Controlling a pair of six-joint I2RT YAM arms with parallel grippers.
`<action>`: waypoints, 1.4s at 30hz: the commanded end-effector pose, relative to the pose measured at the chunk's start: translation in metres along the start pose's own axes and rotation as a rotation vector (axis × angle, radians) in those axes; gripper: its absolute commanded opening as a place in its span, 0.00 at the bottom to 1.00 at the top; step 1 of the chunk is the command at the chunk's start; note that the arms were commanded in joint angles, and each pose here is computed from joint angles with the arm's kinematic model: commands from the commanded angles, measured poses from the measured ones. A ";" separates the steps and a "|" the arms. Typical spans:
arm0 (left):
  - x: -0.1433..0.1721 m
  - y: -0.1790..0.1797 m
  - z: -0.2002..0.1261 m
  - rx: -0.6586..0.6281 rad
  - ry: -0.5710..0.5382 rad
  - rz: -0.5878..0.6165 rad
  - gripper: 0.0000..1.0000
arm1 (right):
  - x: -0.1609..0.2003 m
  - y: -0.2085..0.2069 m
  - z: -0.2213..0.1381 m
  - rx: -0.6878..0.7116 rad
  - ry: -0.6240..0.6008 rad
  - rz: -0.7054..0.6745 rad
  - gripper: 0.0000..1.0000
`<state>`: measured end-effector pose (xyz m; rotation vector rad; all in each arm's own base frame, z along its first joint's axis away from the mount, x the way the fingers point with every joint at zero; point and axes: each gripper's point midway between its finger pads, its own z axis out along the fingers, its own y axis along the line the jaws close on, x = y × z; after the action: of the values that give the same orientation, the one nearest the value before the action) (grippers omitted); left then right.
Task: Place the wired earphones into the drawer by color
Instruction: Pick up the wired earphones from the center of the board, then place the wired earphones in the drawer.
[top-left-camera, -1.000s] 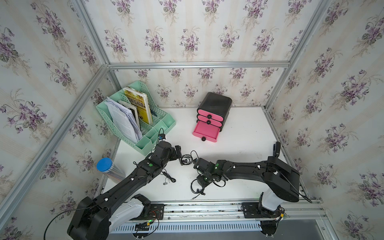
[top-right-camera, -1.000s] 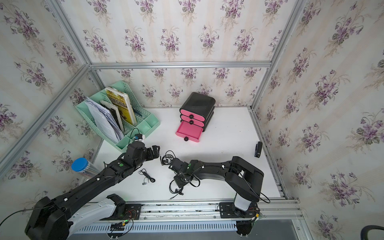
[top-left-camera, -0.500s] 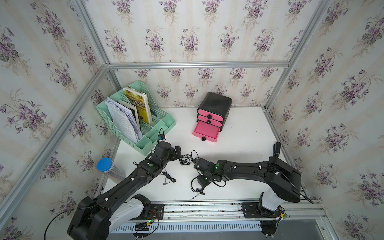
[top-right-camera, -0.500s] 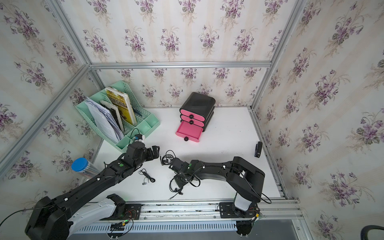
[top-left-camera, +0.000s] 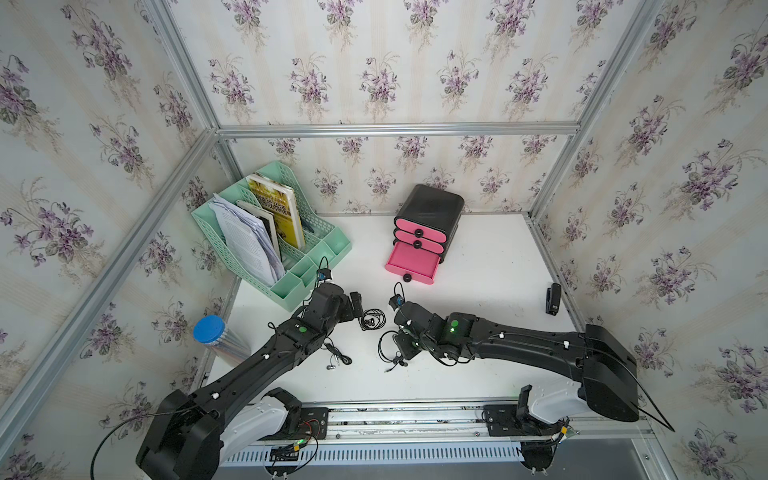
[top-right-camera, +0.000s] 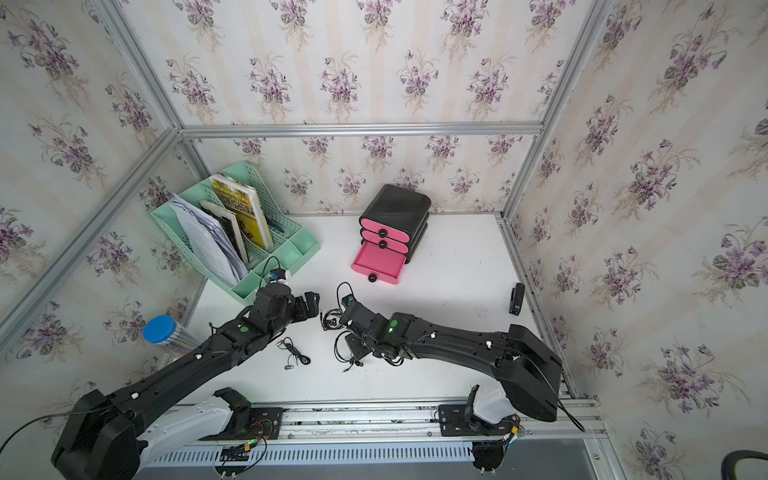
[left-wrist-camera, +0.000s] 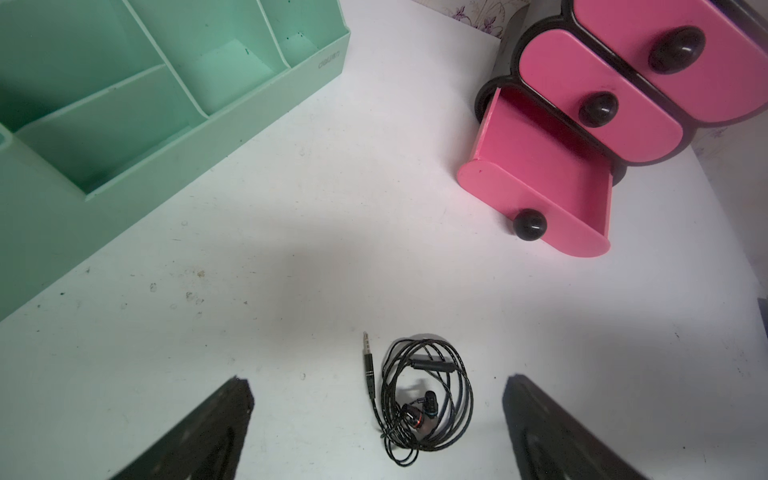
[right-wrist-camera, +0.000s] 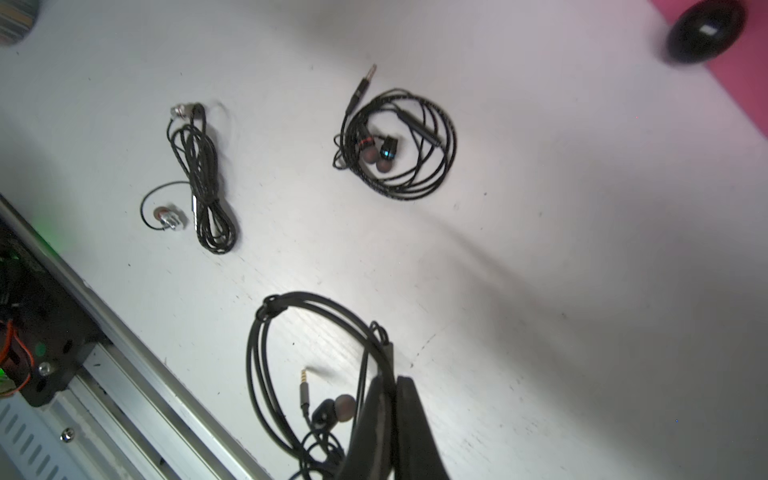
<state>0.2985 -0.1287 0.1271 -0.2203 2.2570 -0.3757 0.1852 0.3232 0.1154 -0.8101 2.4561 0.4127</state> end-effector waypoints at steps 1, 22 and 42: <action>-0.008 -0.002 0.000 0.001 -0.029 -0.006 0.99 | -0.022 -0.019 -0.011 0.076 -0.068 -0.015 0.00; -0.014 -0.005 -0.003 0.002 -0.027 0.001 0.99 | -0.143 -0.157 -0.045 0.245 -0.350 0.251 0.00; -0.011 -0.006 -0.007 0.025 -0.031 -0.022 0.99 | -0.167 -0.221 -0.040 0.380 -0.648 0.630 0.00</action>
<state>0.2996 -0.1294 0.1398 -0.2249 2.2268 -0.3972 0.4095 0.2185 0.2041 0.1383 2.0936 0.3363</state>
